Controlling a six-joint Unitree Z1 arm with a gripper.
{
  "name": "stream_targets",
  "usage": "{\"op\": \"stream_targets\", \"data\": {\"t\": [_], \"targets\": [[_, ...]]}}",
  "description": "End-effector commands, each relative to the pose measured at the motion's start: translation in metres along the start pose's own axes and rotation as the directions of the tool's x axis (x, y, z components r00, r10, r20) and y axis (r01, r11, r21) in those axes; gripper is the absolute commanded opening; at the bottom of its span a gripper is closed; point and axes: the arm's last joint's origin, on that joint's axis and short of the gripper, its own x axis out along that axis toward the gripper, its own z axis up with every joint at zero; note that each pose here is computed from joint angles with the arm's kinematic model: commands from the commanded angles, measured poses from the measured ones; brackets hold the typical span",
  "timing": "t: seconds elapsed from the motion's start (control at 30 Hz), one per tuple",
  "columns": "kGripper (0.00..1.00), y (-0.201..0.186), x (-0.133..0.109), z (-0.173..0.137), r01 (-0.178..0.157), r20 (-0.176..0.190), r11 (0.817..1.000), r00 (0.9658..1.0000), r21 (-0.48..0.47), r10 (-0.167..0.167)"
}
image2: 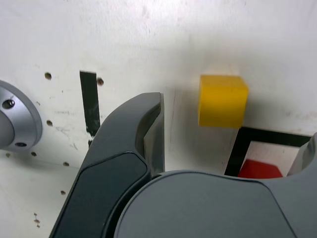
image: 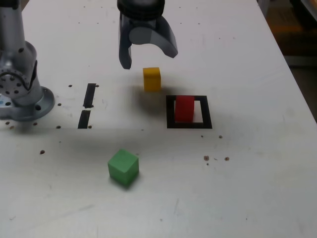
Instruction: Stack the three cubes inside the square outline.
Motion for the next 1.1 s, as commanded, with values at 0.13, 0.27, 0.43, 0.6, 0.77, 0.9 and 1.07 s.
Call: {"op": "stream_targets", "data": {"t": [0.13, 0.27, 0.43, 0.6, 0.77, 0.9, 1.07], "targets": [[0.96, 0.013, 0.016, 0.009, 0.017, -0.015, 1.000, 0.9997, -0.001, -0.017], [0.96, 0.021, 0.029, 0.019, 0.051, -0.035, 0.999, 0.9981, 0.016, -0.050], [0.95, 0.026, 0.043, 0.030, 0.095, -0.049, 0.995, 0.9945, 0.039, -0.093], [0.94, 0.027, 0.052, 0.038, 0.125, -0.057, 0.991, 0.9909, 0.047, -0.122], [0.89, 0.030, 0.058, 0.041, 0.144, -0.069, 0.989, 0.9877, 0.044, -0.140], [0.79, 0.032, 0.062, 0.041, 0.157, -0.085, 0.987, 0.9845, 0.034, -0.154], [0.51, 0.034, 0.065, 0.041, 0.173, -0.096, 0.985, 0.9808, 0.022, -0.170]]}}
